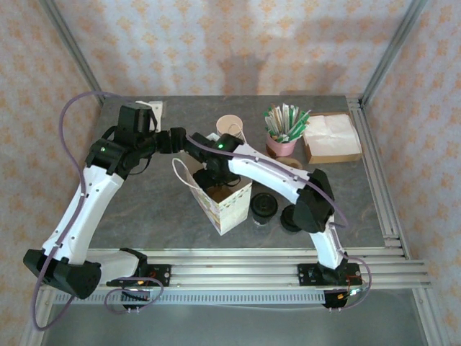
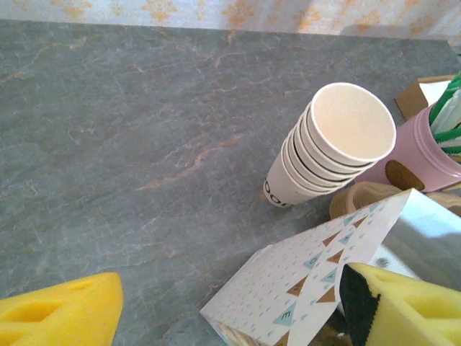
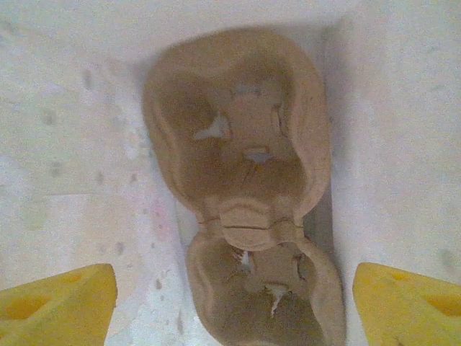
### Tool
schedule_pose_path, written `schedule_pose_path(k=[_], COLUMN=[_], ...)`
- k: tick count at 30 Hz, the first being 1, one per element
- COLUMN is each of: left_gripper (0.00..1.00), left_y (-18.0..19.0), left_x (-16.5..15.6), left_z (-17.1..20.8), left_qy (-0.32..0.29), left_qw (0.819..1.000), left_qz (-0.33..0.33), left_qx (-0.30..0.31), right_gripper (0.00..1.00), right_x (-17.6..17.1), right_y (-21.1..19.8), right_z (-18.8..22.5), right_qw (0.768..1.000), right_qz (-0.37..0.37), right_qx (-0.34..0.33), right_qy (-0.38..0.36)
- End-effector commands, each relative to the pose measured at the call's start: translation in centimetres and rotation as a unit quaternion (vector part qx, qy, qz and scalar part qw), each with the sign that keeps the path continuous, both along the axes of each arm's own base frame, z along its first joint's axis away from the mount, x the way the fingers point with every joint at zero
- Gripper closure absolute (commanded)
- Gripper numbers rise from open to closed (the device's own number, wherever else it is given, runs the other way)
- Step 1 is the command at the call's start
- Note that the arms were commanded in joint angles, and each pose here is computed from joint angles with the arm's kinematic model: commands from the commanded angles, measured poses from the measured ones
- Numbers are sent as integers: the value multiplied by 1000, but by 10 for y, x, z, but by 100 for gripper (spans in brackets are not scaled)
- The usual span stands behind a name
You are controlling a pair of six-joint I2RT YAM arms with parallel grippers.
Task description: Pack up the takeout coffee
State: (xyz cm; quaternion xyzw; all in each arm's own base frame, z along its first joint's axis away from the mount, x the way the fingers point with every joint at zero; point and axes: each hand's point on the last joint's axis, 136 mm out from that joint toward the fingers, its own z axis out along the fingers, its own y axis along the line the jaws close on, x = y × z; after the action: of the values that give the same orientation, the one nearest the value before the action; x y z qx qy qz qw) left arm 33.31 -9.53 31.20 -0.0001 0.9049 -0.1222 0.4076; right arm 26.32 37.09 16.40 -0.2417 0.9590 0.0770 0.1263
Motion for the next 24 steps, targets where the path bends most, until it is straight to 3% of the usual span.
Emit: schedule_pose_path(k=[1,12,24], left_gripper=[20,21,28], left_y=[-10,-11,-6], left_x=[-9,-11,-17], left_z=[-10,-2,4], left_qy=[26,19,16], left_qw=[999,999,1000], left_qz=[-24,-25,-10], left_qx=[10,8,4], right_gripper=[15,19,29], right_x=[10,9,8], right_y=[9,6,-5], right_z=[42,86,120], right_qw=[997,989,979], right_qz=[-13,-24,-37], right_qx=[56,111,151], right_qy=[-58,-93,-129])
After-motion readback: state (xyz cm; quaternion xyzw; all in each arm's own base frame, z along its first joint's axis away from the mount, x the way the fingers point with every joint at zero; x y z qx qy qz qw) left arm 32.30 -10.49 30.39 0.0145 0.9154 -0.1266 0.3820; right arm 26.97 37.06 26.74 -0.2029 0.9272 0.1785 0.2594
